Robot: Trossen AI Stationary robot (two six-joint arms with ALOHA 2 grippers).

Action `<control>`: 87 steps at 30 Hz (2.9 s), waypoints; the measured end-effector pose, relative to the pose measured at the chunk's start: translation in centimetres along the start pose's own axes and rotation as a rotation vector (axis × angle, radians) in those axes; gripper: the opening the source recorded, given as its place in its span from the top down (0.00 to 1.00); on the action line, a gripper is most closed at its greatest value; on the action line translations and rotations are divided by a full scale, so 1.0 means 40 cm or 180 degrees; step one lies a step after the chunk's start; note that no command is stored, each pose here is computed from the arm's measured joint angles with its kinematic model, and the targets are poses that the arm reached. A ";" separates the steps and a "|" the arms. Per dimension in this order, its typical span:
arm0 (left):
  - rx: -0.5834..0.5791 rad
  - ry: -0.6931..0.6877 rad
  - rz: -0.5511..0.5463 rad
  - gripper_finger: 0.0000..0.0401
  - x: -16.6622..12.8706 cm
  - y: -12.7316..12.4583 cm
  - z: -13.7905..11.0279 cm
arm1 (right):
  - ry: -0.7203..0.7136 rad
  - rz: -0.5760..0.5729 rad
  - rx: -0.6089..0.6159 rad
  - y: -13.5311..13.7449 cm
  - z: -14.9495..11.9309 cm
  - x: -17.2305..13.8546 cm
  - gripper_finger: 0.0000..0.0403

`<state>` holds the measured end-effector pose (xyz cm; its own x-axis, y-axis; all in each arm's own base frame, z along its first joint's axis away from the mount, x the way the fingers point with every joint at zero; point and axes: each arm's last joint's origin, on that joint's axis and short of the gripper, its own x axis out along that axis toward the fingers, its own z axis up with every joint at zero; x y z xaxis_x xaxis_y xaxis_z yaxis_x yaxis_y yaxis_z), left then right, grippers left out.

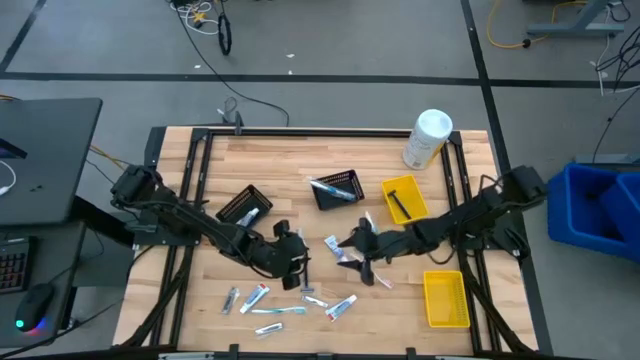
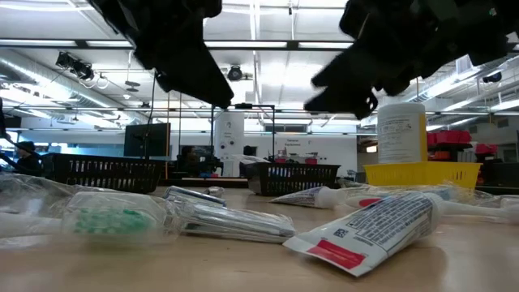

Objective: Pick & Place Travel size toiletries
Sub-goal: Put the silver nail cutter into the bottom yellow basket

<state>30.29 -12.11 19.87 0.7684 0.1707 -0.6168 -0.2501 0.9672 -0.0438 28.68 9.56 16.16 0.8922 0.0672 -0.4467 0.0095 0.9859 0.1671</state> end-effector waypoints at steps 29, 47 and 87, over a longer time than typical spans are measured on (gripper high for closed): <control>0.0338 0.0189 0.0368 0.67 -0.049 0.091 0.015 | 0.0831 -0.0757 -0.0357 -0.049 0.003 0.082 0.33; 0.0286 0.0420 0.0616 0.67 -0.050 0.196 0.046 | 0.1207 -0.1035 -0.0222 -0.106 0.043 0.000 0.32; 0.0181 0.0423 -0.0344 0.67 0.025 0.085 0.008 | 0.1283 -0.0632 -0.0004 0.000 0.015 -0.027 0.33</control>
<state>30.38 -8.58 19.36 0.7033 0.0426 -0.7096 -0.1336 0.9883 -0.0731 27.97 9.39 17.18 0.6260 -0.0693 -0.7767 0.1619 0.9859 0.0425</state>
